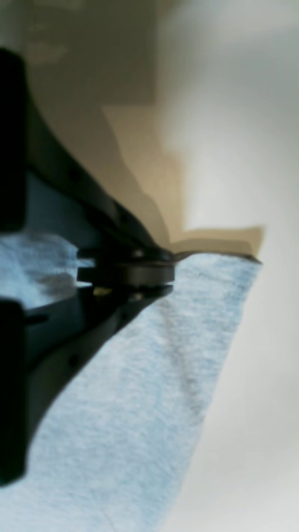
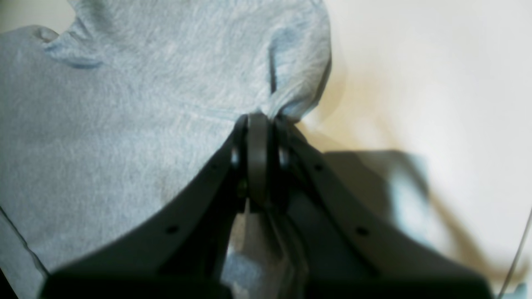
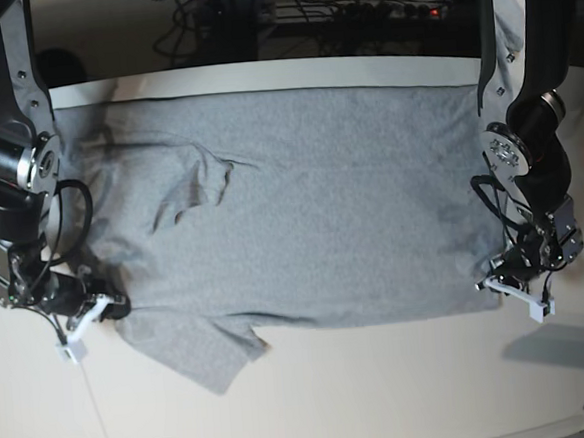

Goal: Fold the T-shirt properly
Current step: 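Move the left gripper to the opposite hem corner and grasp both corners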

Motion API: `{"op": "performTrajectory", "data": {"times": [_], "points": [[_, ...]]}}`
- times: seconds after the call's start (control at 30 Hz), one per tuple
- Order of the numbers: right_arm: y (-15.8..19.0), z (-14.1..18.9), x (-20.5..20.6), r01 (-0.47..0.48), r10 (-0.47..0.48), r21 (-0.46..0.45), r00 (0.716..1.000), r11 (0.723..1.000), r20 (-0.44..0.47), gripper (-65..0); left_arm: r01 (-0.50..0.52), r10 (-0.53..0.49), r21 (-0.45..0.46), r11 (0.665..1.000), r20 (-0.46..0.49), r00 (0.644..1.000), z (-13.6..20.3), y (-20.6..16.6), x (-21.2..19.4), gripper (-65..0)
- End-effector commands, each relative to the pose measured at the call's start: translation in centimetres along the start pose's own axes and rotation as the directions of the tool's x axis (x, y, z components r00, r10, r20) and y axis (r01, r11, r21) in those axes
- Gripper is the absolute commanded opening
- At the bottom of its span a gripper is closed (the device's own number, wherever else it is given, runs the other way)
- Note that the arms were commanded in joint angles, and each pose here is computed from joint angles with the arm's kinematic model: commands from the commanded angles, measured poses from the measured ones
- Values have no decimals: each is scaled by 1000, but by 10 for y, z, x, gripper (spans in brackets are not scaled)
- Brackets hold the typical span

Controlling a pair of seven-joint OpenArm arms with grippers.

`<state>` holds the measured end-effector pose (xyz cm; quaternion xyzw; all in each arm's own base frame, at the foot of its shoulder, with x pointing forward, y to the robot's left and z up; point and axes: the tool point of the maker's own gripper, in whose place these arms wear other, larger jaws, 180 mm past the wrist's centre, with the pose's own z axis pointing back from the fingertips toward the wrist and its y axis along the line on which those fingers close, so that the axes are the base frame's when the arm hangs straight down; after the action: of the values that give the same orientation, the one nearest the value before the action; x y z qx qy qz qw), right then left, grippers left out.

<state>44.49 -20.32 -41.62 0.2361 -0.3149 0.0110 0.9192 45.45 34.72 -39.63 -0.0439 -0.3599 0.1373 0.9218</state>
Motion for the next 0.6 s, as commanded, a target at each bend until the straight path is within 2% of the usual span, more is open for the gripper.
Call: {"op": "performTrajectory", "data": {"times": [0.0, 0.07, 0.17, 0.37, 0.57], "points": [[-4, 9, 25, -32, 33, -27, 998, 999, 52, -650, 21, -21, 5, 1000, 62, 998, 10, 5, 30, -650], [-6, 11, 23, -52, 54, -41, 996, 998, 64, -650, 53, -52, -22, 998, 47, 998, 12, 1, 28, -650], [-1, 12, 25, -83, 87, -46, 992, 995, 89, -650, 89, -88, -15, 996, 55, 995, 18, 5, 31, -650], [2, 20, 37, -135, 143, -71, 980, 988, 135, -650, 276, -277, 48, 960, 12, 961, 21, 10, 14, -650], [0, 22, 36, -137, 147, -77, 980, 988, 135, -650, 317, -321, 84, 945, 34, 947, 30, 13, 13, -650]]}}
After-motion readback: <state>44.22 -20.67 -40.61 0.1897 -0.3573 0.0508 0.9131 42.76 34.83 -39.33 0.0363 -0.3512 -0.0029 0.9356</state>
